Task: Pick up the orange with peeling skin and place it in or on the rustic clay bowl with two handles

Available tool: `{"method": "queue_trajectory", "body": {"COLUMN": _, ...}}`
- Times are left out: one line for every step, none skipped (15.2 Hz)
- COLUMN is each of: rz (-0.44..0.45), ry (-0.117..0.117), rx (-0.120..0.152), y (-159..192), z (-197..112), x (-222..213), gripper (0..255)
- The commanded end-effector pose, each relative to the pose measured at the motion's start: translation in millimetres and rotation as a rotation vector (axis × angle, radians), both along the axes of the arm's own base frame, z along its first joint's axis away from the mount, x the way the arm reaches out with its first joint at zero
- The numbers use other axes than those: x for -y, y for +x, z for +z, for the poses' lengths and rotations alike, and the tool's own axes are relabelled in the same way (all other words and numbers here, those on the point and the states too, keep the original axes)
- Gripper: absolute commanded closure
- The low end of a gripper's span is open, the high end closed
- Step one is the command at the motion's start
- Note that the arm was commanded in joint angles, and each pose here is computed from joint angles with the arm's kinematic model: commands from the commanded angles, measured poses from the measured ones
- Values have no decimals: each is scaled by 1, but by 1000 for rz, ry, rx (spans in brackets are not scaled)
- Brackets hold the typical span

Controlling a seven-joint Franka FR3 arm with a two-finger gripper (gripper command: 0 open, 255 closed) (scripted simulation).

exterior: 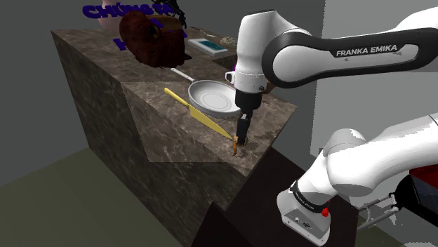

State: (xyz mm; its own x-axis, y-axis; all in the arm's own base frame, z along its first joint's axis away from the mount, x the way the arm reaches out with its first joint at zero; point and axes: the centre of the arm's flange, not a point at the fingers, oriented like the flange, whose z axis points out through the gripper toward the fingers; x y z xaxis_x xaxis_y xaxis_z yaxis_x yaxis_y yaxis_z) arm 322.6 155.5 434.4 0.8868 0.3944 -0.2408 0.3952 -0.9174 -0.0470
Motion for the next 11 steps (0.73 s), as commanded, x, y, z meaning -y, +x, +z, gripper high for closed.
{"method": "queue_trajectory", "body": {"rz": 22, "ry": -14, "rx": -22, "y": 1, "z": -11, "x": -2, "gripper": 0}}
{"method": "queue_trajectory", "body": {"rz": 22, "ry": -14, "rx": -22, "y": -1, "z": -16, "x": -2, "gripper": 0}}
{"method": "queue_trajectory", "body": {"rz": 22, "ry": -14, "rx": -22, "y": -2, "z": -21, "x": -1, "gripper": 0}}
{"method": "queue_trajectory", "body": {"rz": 22, "ry": -14, "rx": -22, "y": -3, "z": -26, "x": -1, "gripper": 0}}
{"method": "queue_trajectory", "body": {"rz": 22, "ry": -14, "rx": -22, "y": -4, "z": -29, "x": -1, "gripper": 0}}
{"method": "queue_trajectory", "body": {"rz": 22, "ry": -14, "rx": -22, "y": -4, "z": -29, "x": -1, "gripper": 0}}
{"method": "queue_trajectory", "body": {"rz": 22, "ry": -14, "rx": -22, "y": -4, "z": -29, "x": -1, "gripper": 0}}
{"method": "queue_trajectory", "body": {"rz": 22, "ry": -14, "rx": -22, "y": -4, "z": -29, "x": -1, "gripper": 0}}
{"method": "queue_trajectory", "body": {"rz": 22, "ry": -14, "rx": -22, "y": -4, "z": -29, "x": -1, "gripper": 0}}
{"method": "queue_trajectory", "body": {"rz": 22, "ry": -14, "rx": -22, "y": -4, "z": -29, "x": -1, "gripper": 0}}
{"method": "queue_trajectory", "body": {"rz": 22, "ry": -14, "rx": -22, "y": -4, "z": -29, "x": -1, "gripper": 0}}
